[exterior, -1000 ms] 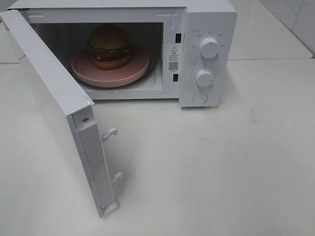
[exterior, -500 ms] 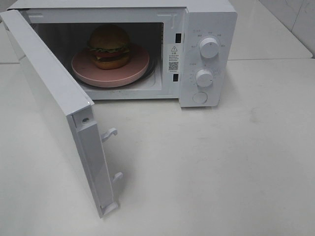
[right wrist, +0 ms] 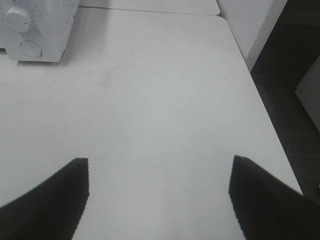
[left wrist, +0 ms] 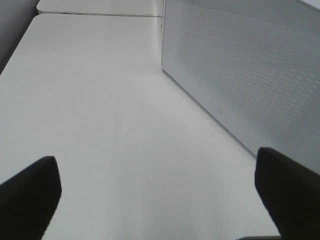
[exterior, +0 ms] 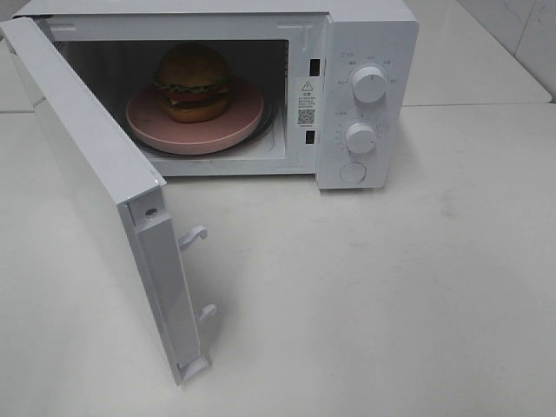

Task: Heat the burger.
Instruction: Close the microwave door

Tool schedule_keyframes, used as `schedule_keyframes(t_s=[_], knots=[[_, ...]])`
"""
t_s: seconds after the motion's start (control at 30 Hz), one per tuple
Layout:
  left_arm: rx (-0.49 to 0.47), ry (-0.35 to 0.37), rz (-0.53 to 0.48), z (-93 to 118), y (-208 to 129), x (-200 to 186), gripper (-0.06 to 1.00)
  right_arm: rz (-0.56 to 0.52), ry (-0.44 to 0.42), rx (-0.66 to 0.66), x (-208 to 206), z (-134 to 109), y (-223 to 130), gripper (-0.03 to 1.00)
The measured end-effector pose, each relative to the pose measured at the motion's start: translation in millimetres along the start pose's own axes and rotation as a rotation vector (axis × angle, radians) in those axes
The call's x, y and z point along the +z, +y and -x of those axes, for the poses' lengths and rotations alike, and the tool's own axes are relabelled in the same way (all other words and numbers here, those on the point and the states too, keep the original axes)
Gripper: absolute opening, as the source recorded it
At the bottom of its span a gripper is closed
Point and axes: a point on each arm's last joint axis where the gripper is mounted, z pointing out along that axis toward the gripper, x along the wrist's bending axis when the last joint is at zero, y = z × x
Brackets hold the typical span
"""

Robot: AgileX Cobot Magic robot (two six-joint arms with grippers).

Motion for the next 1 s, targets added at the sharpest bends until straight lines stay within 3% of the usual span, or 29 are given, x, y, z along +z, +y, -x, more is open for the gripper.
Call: schedule_keyframes(t_s=[0.67, 0.73, 0.8, 0.83, 0.9, 0.93, 0.97, 1.0], knots=[[-0.045, -0.026, 0.05, 2.2, 10.9, 0.7, 0.95, 0.0, 0.001, 0.0, 0.0, -0.1, 0.0, 0.76], [-0.053, -0.022, 0.037, 0.9, 20.6, 9.9, 0.83, 0.0, 0.001, 0.0, 0.0, -0.1, 0.0, 0.76], [-0.056, -0.02, 0.034, 0.4, 23.2, 12.7, 0.79, 0.0, 0.001, 0.0, 0.0, -0.1, 0.0, 0.76], [-0.06, -0.018, 0.029, -0.3, 27.4, 17.5, 0.7, 0.0, 0.001, 0.0, 0.0, -0.1, 0.0, 0.76], [-0.062, -0.016, 0.027, -0.7, 29.3, 19.8, 0.66, 0.0, 0.001, 0.0, 0.0, -0.1, 0.0, 0.76], [-0.065, -0.014, 0.031, -1.4, 33.2, 23.7, 0.55, 0.0, 0.001, 0.0, 0.0, -0.1, 0.0, 0.76], [-0.065, -0.014, 0.031, -1.4, 33.2, 23.7, 0.55, 0.0, 0.001, 0.0, 0.0, -0.1, 0.0, 0.76], [-0.067, -0.01, 0.039, -2.1, 37.1, 27.4, 0.46, 0.0, 0.001, 0.0, 0.0, -0.1, 0.0, 0.76]])
